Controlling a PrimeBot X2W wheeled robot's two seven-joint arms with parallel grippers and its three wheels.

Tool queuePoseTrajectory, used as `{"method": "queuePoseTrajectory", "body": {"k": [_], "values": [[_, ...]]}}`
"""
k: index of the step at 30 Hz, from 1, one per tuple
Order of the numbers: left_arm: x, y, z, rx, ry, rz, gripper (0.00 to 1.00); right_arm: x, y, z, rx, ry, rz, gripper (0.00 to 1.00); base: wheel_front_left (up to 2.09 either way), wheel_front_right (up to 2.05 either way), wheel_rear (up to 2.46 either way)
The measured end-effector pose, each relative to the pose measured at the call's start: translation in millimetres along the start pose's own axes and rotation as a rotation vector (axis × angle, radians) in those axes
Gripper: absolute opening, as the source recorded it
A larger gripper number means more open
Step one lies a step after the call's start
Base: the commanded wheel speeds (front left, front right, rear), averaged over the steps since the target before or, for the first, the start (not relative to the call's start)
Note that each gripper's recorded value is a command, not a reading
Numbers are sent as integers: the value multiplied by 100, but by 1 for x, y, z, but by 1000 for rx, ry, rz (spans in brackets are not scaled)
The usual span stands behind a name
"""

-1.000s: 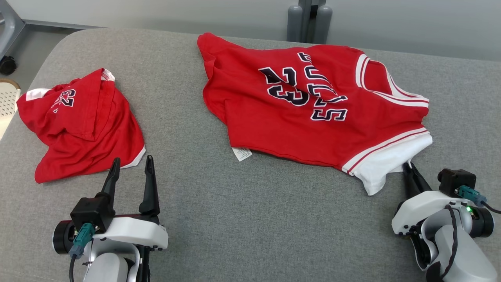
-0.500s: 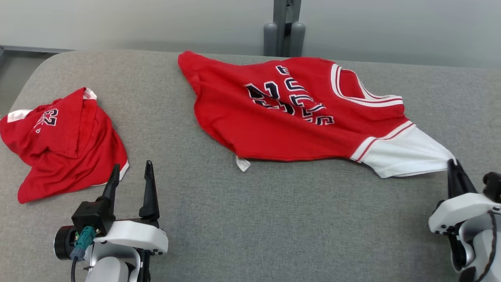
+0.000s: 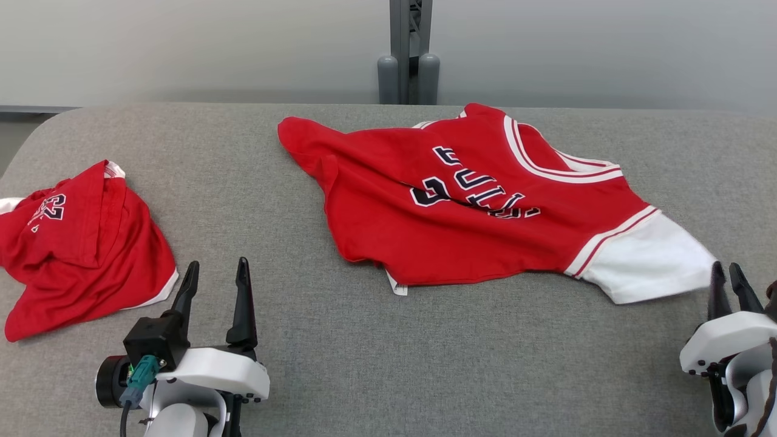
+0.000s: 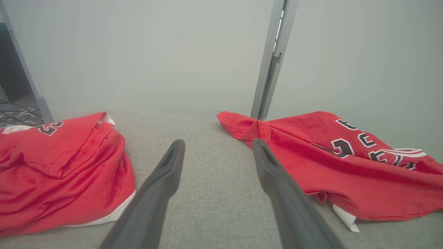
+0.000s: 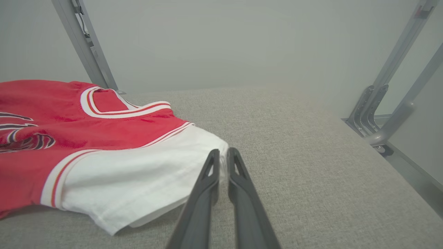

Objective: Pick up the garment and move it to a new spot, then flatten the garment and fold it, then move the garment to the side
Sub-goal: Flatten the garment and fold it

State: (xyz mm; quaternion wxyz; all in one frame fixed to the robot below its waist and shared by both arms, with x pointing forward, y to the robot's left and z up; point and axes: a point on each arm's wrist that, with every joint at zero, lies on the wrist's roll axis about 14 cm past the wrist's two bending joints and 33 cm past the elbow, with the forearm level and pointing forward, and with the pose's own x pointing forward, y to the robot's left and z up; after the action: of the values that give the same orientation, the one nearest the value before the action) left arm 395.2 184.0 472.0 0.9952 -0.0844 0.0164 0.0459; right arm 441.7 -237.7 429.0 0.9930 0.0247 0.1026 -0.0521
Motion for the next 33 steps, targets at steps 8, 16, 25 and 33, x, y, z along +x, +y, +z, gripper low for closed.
{"method": "queuePoseTrajectory", "body": {"k": [8, 16, 25, 33], "values": [[-2, -6, 2, -6, -4, -16, 100, -7, -2, 4, -12, -6, -7, 100, 0, 0, 0], [-5, -13, 9, -13, -24, -41, 100, -18, 44, 74, 20, -246, 123, 100, 0, 0, 0], [-4, -21, 6, -34, -15, -67, 100, -53, 67, 54, 17, -231, 232, 100, 0, 0, 0], [4, -56, -46, -109, 162, -201, 100, -47, 71, 49, 20, -217, 243, 100, 0, 0, 0]]}}
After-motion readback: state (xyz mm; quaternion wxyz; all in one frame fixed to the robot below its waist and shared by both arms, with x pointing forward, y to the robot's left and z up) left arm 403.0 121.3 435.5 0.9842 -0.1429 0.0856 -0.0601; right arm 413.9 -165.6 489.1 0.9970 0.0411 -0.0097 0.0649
